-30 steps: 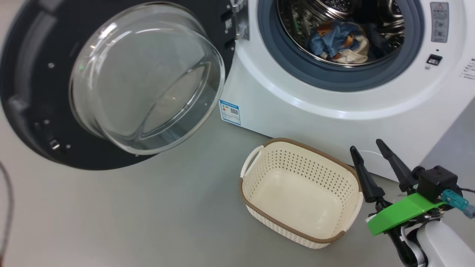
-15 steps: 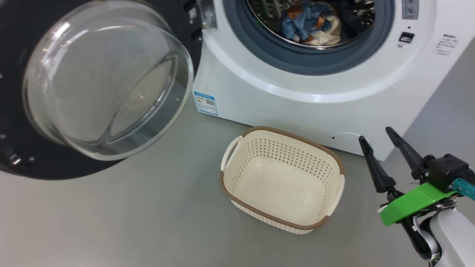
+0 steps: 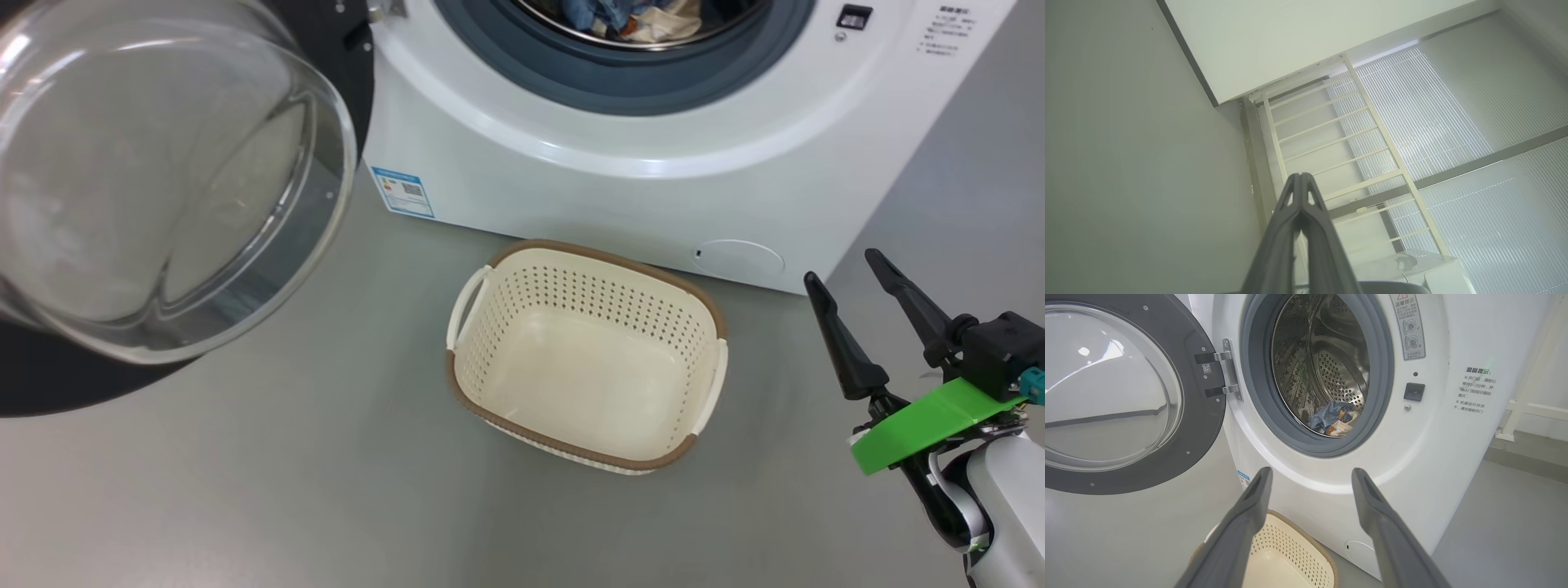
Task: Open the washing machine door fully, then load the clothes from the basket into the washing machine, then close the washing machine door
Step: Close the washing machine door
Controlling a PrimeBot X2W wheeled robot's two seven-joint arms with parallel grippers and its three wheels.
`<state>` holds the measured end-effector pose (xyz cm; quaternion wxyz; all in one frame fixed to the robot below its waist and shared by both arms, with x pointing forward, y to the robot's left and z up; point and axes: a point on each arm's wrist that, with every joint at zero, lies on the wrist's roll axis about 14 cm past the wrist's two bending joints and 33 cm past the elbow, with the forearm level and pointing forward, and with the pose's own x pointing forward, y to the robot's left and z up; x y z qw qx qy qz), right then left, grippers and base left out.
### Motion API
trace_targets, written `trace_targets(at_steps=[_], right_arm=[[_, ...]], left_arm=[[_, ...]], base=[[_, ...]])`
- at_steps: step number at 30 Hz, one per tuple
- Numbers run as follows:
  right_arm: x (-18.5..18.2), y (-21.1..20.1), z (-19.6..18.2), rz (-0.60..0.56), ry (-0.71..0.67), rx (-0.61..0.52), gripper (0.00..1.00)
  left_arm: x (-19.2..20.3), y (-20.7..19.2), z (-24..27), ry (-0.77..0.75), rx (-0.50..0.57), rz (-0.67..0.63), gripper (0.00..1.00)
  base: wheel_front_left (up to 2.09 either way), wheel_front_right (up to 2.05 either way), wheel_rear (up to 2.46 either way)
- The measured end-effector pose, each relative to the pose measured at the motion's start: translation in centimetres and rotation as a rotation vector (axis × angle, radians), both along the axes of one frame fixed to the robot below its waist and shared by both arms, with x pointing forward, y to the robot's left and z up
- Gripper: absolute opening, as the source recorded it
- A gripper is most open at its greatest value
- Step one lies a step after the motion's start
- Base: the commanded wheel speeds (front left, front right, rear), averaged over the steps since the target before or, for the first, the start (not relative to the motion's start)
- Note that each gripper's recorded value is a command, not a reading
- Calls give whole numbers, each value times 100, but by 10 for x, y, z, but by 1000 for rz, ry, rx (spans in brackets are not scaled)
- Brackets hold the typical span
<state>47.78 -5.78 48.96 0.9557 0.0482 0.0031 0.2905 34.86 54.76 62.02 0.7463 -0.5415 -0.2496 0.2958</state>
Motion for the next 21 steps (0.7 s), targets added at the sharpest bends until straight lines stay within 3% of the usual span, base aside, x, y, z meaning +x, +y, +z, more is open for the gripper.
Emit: trace_targets(at_steps=[11, 21], right_arm=[[3, -20, -11, -49, 25, -10, 100], [4, -24, -10, -68, 27, -2, 100]], left_arm=[[38, -10, -23, 116, -80, -132, 0], [53, -27, -33, 250, -61, -274, 0]], base=[[0, 0, 0], [0, 0, 0]])
